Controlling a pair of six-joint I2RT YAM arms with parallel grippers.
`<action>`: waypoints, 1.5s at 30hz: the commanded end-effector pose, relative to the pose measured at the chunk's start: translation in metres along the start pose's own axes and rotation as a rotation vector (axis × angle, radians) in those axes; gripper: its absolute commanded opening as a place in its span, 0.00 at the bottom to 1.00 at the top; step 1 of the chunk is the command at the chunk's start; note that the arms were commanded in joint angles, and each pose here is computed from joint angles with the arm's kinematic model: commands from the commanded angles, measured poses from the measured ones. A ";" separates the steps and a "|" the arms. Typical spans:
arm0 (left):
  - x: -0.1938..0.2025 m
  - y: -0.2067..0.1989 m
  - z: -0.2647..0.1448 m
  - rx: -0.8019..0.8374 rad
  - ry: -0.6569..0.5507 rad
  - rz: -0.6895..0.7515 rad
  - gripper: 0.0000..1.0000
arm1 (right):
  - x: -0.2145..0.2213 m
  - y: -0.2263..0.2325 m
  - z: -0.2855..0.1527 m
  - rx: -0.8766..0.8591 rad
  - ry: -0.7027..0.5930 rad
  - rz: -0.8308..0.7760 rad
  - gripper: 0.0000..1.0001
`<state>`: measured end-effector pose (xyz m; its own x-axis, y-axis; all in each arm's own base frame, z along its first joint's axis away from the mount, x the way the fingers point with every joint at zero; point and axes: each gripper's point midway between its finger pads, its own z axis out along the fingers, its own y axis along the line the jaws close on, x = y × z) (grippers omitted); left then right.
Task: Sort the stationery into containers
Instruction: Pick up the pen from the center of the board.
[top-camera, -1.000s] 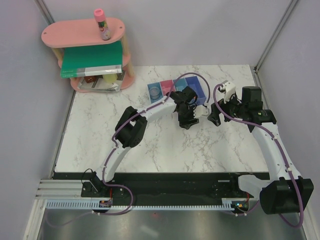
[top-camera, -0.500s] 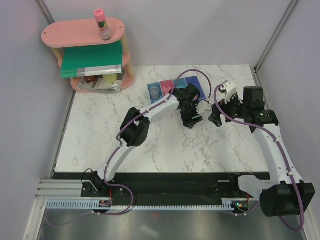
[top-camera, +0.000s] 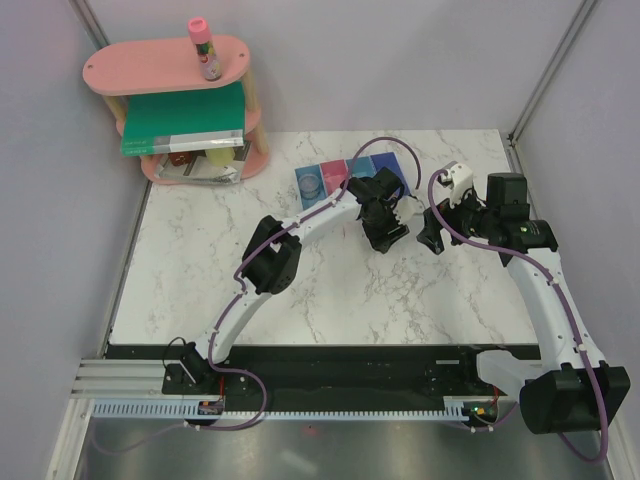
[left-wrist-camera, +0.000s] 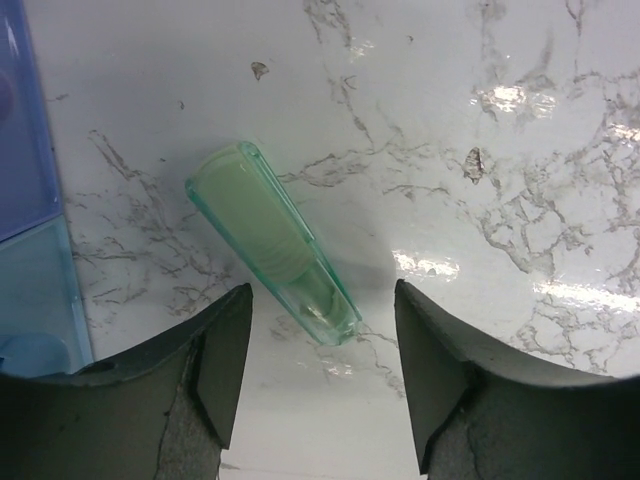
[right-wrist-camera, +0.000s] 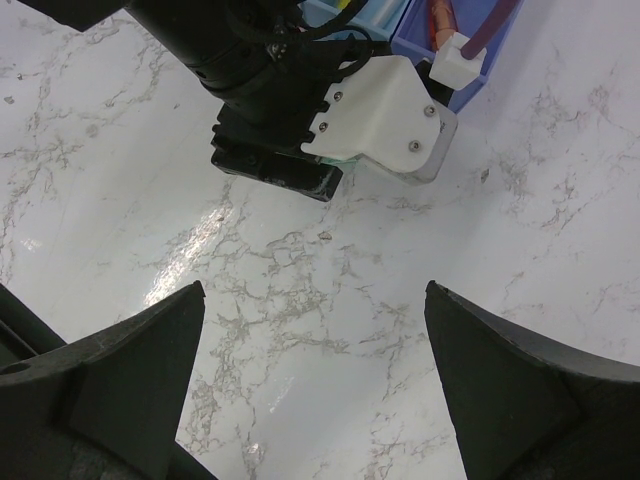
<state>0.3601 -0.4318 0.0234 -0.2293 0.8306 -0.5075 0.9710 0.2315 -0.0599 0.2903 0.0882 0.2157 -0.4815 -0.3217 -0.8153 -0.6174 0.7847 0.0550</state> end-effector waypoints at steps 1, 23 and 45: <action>0.049 -0.003 0.032 -0.008 0.155 -0.106 0.61 | -0.025 0.003 -0.013 -0.001 -0.071 -0.042 0.98; 0.064 -0.025 0.038 -0.083 0.266 -0.004 0.02 | -0.042 0.007 -0.031 0.028 -0.120 -0.048 0.98; 0.016 -0.040 -0.060 -0.123 0.077 -0.015 0.02 | -0.069 -0.084 -0.052 -0.034 -0.301 0.370 0.98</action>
<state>0.3251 -0.4016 0.0272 -0.2441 0.8868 -0.3925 0.9568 0.2861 0.0513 0.3258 0.0401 0.2927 -0.4469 -0.0366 -0.8938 -0.4807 0.8525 0.2054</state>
